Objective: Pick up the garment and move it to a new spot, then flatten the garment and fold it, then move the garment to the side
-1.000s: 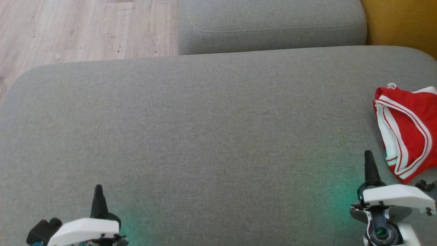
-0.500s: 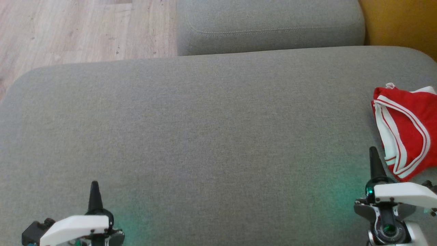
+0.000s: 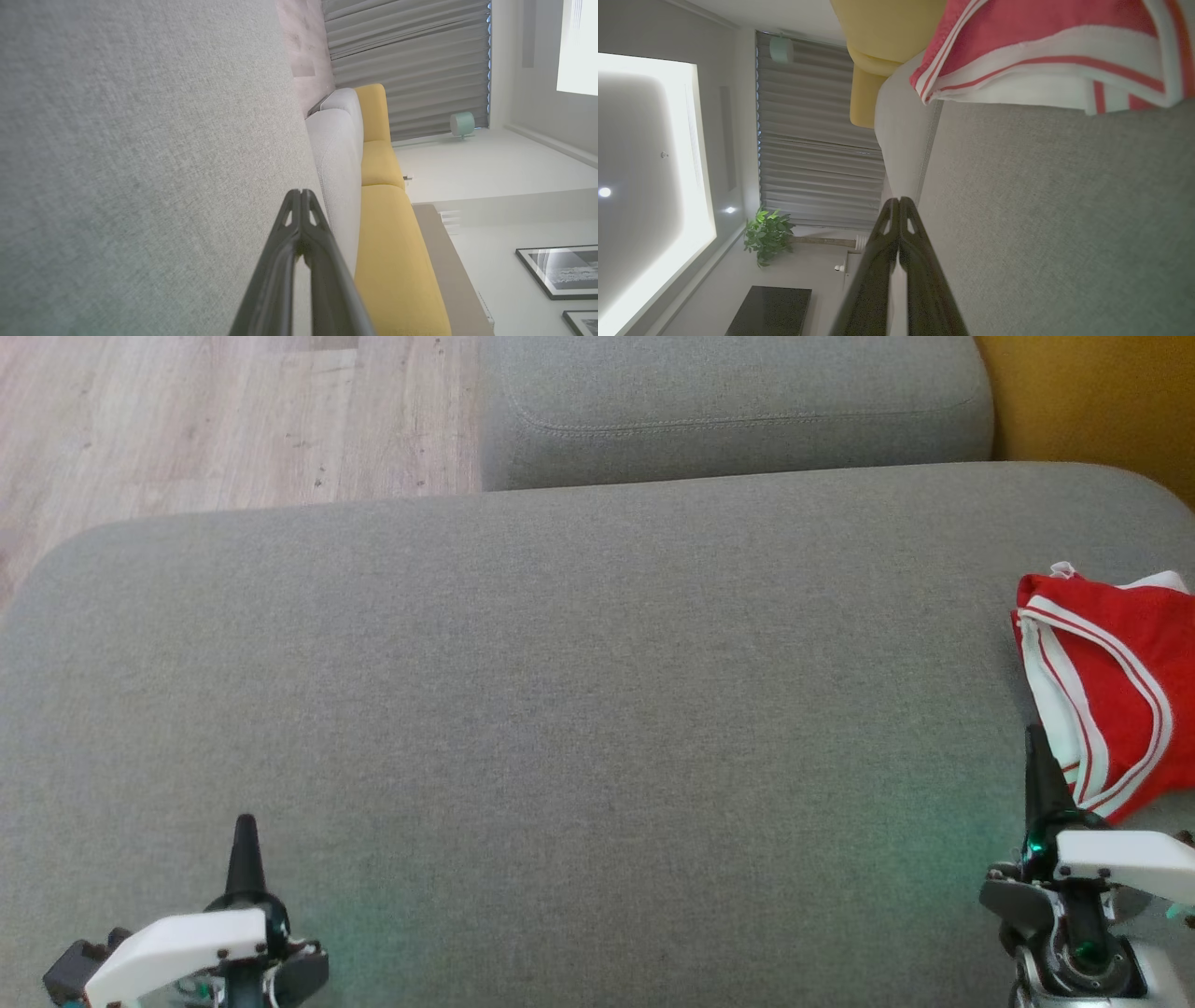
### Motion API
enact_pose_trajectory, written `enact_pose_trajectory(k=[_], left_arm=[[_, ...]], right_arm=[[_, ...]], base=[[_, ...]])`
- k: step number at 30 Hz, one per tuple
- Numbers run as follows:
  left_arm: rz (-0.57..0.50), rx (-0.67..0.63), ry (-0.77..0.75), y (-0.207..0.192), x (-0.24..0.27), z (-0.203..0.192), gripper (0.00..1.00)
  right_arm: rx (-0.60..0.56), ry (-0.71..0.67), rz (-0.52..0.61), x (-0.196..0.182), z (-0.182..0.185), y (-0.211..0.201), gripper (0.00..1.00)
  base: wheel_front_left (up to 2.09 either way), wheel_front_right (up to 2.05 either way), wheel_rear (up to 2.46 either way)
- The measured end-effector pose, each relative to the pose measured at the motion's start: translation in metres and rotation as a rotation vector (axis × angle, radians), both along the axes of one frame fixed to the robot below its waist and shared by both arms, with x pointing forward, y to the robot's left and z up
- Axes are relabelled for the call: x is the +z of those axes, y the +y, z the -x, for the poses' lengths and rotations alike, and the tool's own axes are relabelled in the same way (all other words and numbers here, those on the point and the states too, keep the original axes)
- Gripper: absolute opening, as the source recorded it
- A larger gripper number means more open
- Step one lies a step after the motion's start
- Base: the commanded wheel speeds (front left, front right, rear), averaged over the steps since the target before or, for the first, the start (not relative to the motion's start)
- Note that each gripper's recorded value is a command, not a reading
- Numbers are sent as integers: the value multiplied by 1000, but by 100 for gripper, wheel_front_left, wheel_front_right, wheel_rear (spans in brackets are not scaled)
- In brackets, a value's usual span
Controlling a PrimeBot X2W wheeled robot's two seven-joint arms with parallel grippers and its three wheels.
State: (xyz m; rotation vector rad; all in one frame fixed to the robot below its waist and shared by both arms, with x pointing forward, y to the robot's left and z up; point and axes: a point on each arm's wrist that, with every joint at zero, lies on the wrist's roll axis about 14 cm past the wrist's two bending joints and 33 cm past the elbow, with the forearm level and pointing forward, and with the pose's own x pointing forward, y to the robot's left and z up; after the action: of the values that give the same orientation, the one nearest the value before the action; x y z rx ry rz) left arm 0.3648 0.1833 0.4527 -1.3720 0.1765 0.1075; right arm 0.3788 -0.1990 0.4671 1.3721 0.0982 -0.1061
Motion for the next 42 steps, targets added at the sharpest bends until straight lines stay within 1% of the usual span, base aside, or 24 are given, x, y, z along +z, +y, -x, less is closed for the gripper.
enact_pose_trajectory(k=[9,18,42], left_arm=[[98,25,-34,5,9,-3,0],[193,23,-85,4,23,-10,0],[194,22,-85,4,23,-10,0]], right_arm=[[-16,-34,-99,9,-1,-4,0],[-30,-70,-196,18,-2,-8,0],[-30,-73,-198,19,-2,-8,0]], base=[[0,0,0],[0,0,0],[0,0,0]])
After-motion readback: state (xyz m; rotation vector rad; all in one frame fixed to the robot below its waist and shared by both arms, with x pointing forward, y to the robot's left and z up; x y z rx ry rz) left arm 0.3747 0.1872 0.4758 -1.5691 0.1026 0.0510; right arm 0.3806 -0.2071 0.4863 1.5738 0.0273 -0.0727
